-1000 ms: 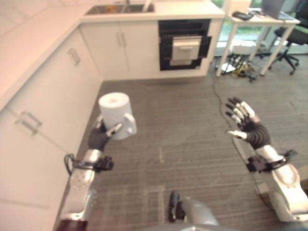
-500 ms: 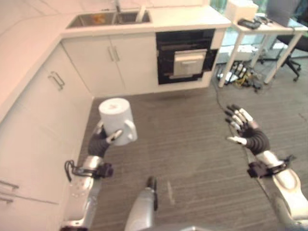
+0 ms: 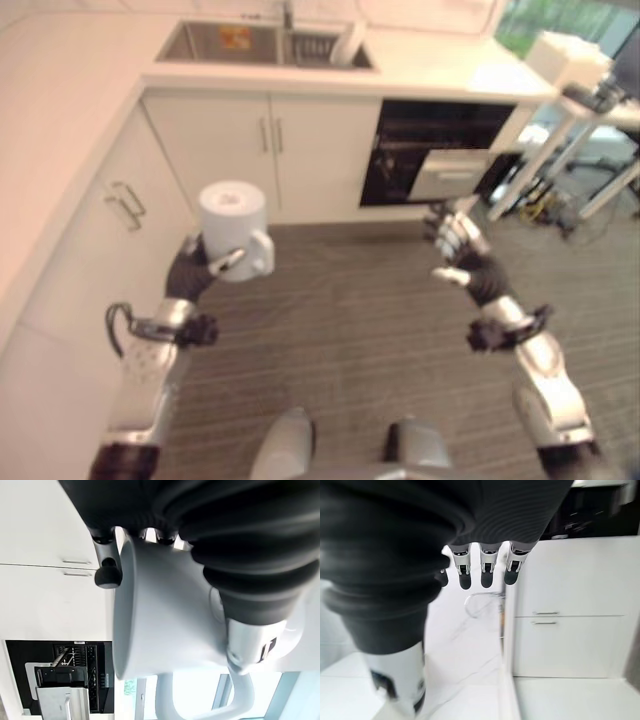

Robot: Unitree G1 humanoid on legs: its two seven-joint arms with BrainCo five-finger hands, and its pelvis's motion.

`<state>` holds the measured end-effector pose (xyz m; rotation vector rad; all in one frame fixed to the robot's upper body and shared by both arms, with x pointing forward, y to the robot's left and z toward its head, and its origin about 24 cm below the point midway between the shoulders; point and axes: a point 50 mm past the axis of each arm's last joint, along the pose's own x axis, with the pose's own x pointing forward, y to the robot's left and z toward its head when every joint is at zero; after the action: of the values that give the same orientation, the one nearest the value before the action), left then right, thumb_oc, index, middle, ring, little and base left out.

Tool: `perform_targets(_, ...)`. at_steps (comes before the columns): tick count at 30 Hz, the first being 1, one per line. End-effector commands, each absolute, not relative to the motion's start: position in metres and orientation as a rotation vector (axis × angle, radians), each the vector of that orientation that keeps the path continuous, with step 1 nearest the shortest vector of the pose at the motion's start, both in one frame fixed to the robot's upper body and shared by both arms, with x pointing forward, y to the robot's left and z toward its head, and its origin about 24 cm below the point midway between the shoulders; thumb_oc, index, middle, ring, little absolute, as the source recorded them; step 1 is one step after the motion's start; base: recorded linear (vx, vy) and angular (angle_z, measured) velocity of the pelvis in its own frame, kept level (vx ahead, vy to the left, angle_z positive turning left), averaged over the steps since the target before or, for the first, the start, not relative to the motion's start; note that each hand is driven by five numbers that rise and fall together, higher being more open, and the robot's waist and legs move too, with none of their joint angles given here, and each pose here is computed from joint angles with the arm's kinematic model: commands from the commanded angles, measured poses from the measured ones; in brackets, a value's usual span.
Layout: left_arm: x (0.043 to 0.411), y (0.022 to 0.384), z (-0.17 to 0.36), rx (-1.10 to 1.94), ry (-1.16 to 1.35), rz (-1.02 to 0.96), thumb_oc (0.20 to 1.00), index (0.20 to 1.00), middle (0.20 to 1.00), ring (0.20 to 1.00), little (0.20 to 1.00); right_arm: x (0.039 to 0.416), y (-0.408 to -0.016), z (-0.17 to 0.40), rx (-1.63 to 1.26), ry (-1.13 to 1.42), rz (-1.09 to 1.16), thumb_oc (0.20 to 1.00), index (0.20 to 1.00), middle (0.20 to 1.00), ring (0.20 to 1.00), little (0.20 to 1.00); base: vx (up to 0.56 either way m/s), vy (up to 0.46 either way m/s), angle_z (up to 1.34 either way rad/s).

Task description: Place the dishes in the dishwasher.

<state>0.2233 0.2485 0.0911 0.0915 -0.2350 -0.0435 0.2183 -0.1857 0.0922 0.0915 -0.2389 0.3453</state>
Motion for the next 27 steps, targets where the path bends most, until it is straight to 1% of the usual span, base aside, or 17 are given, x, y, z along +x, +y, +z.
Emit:
perform_targets(1, 0.225, 0.231, 0.122, 0.128, -0.411, -0.089, 0.2, 0.2, 0.2, 0.2, 0.2, 0.218, -0.2, 0.13, 0.048, -0.423, 0.361, 1.0, 1.0, 1.0, 1.0, 1.0, 0.28, -0.328, 0.15)
perform_targets(9, 0.223, 0.23, 0.123, 0.113, -0.394, -0.044, 0.2, 0.2, 0.2, 0.2, 0.2, 0.225, -0.198, 0.139, 0.057, -0.39, 0.395, 1.0, 1.0, 1.0, 1.0, 1.0, 0.37, -0.447, 0.06)
perform_targets(12, 0.216, 0.231, 0.121, 0.116, -0.396, -0.033, 0.2, 0.2, 0.2, 0.2, 0.2, 0.223, -0.2, 0.139, 0.037, -0.385, 0.412, 1.0, 1.0, 1.0, 1.0, 1.0, 0.34, -0.453, -0.28)
perform_targets(16, 0.215, 0.23, 0.113, 0.1, -0.385, -0.03, 0.2, 0.2, 0.2, 0.2, 0.2, 0.222, -0.2, 0.133, 0.023, -0.375, 0.418, 1.0, 1.0, 1.0, 1.0, 1.0, 0.25, -0.329, -0.42)
perform_targets(23, 0.223, 0.219, 0.108, 0.108, -0.377, -0.097, 0.2, 0.2, 0.2, 0.2, 0.2, 0.22, -0.197, 0.128, 0.013, -0.365, 0.379, 1.0, 1.0, 1.0, 1.0, 1.0, 0.25, 0.018, 0.42)
perform_targets(27, 0.229, 0.218, 0.113, 0.119, -0.38, -0.084, 0.2, 0.2, 0.2, 0.2, 0.2, 0.22, -0.197, 0.128, 0.023, -0.358, 0.396, 1.0, 1.0, 1.0, 1.0, 1.0, 0.2, 0.114, 0.04)
